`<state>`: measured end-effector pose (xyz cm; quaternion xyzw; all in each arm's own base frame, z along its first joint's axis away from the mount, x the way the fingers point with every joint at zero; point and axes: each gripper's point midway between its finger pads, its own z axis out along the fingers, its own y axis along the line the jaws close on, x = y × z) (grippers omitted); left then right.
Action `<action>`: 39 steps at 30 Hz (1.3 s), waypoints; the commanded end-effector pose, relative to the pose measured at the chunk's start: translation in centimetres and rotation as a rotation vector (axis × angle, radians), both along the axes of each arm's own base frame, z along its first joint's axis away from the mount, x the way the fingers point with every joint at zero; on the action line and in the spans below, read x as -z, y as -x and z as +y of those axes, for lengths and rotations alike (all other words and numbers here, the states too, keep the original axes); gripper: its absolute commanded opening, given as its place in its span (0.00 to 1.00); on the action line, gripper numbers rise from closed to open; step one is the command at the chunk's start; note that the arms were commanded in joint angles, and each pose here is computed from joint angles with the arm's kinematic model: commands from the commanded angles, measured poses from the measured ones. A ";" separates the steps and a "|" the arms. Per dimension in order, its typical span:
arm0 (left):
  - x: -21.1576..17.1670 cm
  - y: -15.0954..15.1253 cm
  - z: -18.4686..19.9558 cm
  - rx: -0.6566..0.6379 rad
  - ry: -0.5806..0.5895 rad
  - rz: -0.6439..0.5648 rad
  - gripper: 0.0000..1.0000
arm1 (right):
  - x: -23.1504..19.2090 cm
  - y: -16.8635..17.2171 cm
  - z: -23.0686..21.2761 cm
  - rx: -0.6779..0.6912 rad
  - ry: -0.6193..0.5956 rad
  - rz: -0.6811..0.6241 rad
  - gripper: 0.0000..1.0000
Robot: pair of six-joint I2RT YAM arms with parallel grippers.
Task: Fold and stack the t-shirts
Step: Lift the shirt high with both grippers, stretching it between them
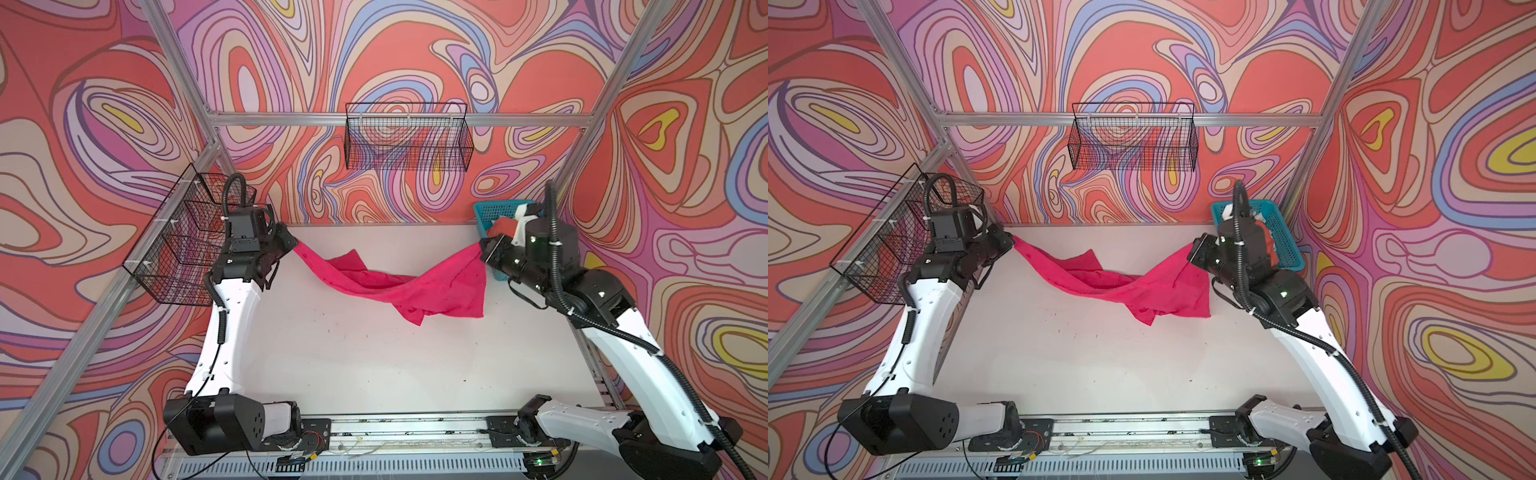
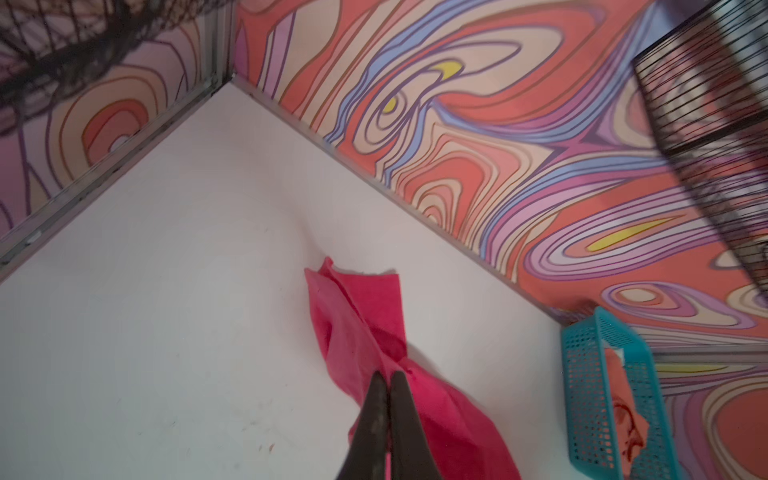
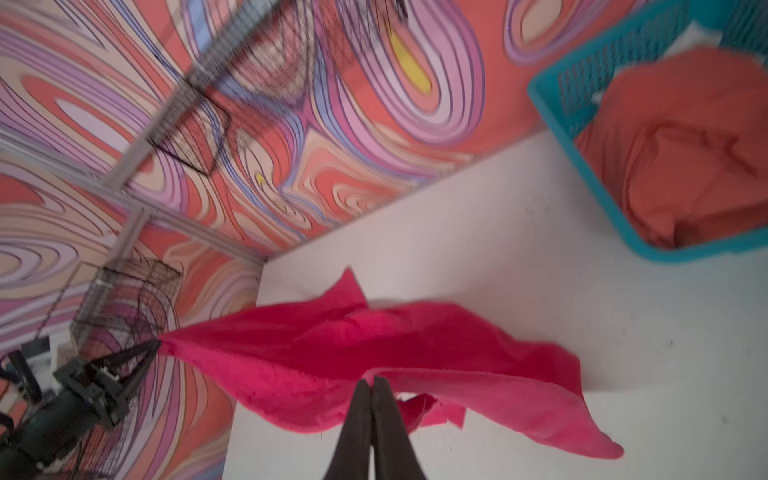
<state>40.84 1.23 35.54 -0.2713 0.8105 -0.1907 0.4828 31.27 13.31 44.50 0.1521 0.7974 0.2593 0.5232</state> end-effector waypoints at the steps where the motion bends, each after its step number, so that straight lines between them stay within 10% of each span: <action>1: -5.6 -1.8 -1.2 0.048 0.064 -0.166 0.00 | -6.8 -1.0 -2.6 0.109 0.141 -0.213 0.00; 12: -19.4 -1.1 -4.0 0.174 0.122 -0.534 0.00 | -21.3 0.9 -4.4 0.174 0.210 -0.621 0.00; 27: -34.8 8.5 -3.3 0.130 0.020 -0.973 0.00 | -32.6 9.4 -7.1 0.229 0.228 -1.061 0.00; 39: -27.9 -3.8 -2.3 0.104 0.141 -0.750 0.00 | -30.1 -2.5 -7.6 0.401 0.393 -0.963 0.00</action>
